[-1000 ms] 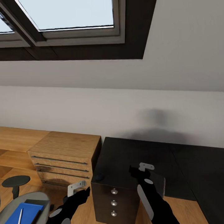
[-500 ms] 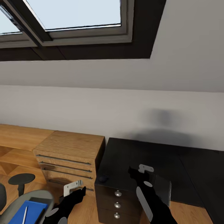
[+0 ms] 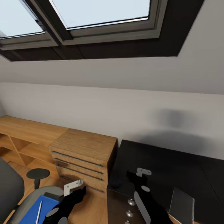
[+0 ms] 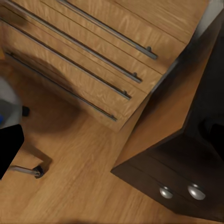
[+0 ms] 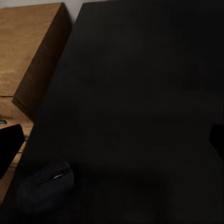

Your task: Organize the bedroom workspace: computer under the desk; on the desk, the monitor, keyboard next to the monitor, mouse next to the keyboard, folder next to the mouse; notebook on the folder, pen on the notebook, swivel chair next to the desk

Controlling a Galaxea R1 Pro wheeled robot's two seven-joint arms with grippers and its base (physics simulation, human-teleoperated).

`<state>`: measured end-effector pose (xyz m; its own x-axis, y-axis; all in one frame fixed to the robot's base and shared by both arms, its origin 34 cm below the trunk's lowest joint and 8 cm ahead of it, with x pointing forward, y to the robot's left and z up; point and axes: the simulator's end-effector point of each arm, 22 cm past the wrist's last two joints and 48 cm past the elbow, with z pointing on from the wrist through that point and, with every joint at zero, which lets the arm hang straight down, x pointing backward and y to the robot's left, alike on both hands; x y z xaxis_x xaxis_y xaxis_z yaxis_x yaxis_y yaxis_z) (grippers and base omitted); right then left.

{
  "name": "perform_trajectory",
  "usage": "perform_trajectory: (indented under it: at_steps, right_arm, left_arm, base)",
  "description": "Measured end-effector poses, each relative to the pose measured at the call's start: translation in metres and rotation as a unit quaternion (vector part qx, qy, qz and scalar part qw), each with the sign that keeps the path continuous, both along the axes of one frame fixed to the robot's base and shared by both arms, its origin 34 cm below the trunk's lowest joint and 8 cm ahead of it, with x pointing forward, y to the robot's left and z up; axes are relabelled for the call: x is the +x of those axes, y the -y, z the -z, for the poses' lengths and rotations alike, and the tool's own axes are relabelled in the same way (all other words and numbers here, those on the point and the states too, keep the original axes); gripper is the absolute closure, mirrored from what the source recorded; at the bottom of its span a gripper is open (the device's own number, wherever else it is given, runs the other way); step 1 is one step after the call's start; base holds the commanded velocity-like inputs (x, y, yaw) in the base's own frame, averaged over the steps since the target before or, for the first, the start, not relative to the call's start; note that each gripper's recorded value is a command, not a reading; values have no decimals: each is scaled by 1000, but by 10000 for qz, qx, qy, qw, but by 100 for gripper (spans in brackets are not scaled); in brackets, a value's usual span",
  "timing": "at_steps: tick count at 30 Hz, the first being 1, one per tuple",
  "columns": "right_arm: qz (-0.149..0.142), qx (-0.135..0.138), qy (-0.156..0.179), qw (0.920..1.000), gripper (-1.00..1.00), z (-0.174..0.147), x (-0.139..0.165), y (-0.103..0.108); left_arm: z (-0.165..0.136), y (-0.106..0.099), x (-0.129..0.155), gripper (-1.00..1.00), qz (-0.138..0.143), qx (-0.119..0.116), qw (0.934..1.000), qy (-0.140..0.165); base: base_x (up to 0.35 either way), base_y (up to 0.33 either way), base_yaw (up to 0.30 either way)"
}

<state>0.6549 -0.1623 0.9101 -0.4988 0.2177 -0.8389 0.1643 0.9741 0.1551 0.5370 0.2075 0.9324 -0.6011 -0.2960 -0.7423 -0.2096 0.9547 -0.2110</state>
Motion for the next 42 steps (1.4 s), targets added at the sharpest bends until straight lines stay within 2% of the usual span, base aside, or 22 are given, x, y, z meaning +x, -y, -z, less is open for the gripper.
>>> perform_trajectory:
  at_steps: [4, 6, 17, 27, 34, 40, 42]
  right_arm:
    - [-36, -28, 149, 9999, -100, 1, 0, -6]
    - [-183, -99, 175, 9996, -100, 6, -4, -18]
    - [-222, -138, 82, 9996, -100, 17, -9, -19]
    - [-261, -117, 85, 9996, -100, 17, -9, -20]
    - [-621, -194, 142, 9978, -100, 16, -11, -41]
    - [-656, -213, 250, 9973, -100, 12, -10, -44]
    - [-648, -211, 321, 9972, -100, 9, -8, -44]
  left_arm:
    - [1, 0, 0, -100, 0, 1, 10000, -9]
    - [1, 0, 0, -100, -2, 2, 10000, -9]
    - [1, 0, 0, -100, -2, -3, 10000, -16]
    - [1, 1, 1, -100, 4, -9, 10000, -9]
    - [-4, 3, 2, -100, 26, -31, 10000, 41]
    - [-4, 6, 1, -100, 63, -33, 10000, 39]
    - [-4, 14, 0, -100, 164, -40, 9999, 23]
  base:
    - [4, 2, 262]
    - [0, 0, 262]
    - [0, 0, 232]
    - [0, 0, 40]
    - [2, 1, 2]
    - [160, 68, 0]
    - [171, 58, 0]
